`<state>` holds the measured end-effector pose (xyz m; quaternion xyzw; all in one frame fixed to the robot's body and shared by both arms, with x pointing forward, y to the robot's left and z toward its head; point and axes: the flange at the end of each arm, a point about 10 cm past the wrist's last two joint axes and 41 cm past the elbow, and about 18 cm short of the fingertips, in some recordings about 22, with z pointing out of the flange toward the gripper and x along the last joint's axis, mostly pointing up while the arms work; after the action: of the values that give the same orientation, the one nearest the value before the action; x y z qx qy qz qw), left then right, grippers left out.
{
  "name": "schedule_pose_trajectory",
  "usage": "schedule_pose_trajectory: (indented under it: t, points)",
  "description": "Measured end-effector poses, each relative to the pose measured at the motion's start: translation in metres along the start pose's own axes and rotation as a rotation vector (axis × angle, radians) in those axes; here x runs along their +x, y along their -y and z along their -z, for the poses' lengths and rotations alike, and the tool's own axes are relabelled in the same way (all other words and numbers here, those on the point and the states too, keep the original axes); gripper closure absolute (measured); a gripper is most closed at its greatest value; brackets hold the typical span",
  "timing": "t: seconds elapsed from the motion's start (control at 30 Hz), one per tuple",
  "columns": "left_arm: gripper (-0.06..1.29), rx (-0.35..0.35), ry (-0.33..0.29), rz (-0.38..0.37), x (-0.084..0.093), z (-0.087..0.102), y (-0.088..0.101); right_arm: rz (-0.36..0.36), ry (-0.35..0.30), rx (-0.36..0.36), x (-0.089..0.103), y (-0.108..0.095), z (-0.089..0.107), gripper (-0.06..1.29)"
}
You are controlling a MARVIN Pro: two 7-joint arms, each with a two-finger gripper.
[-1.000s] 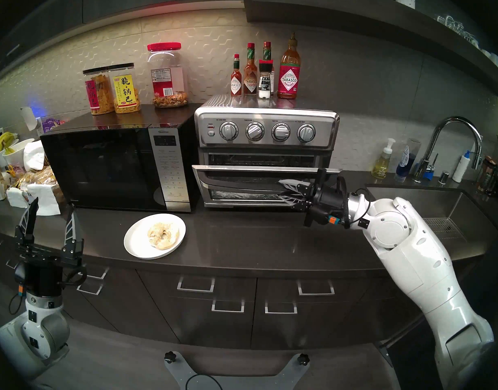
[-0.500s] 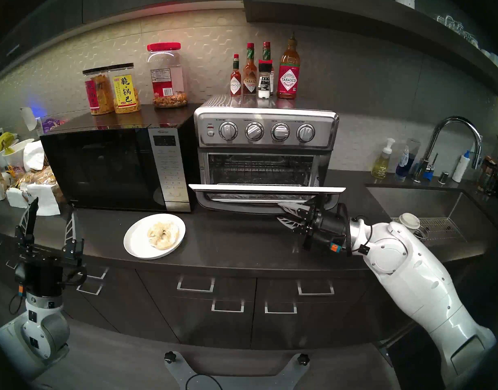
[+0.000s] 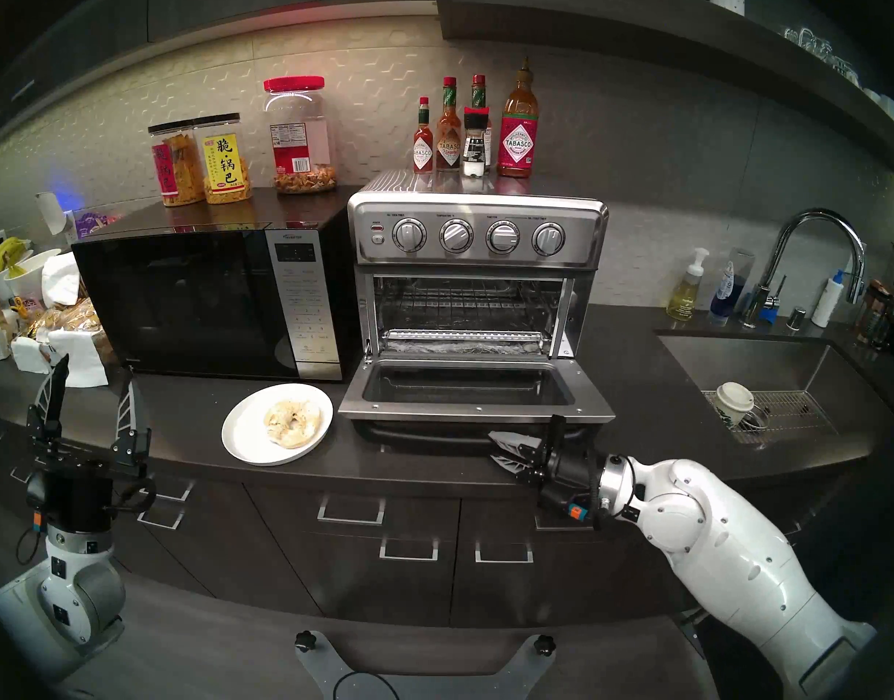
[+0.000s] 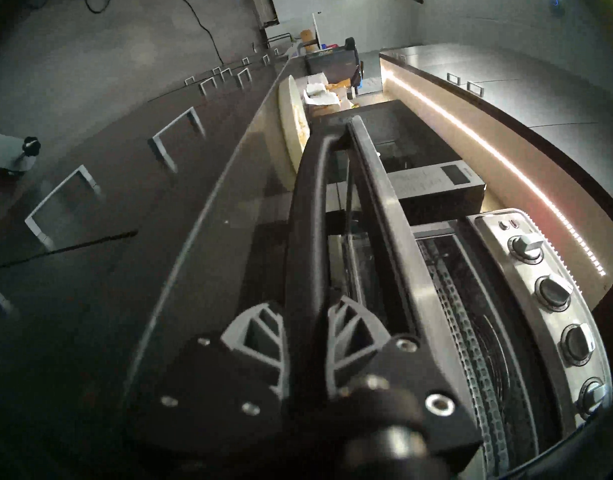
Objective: Open the oven and place the bagel inside on the rack
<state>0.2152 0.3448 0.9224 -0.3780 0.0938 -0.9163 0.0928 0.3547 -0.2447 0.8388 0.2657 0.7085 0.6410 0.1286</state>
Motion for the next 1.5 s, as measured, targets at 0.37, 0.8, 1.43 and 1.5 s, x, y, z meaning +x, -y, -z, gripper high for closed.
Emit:
schedule_pose_trajectory:
  t: [0.37,0.8,1.43,1.5]
  points:
    - [-0.02,0.0,0.0,0.0,0.0,0.0,0.0,0.028,0.003,-0.051,0.023,0.019,0.004,1.11]
    - [-0.02,0.0,0.0,0.0,0.0,0.0,0.0,-0.024,-0.077,-0.004,0.068,0.075,0.031,1.25]
    - [-0.02,0.0,0.0,0.0,0.0,0.0,0.0,-0.228,-0.131,-0.338,0.074,0.037,0.091,0.0]
    - [-0.02,0.0,0.0,0.0,0.0,0.0,0.0,-0.255,-0.122,-0.409,0.071,0.028,0.097,0.0]
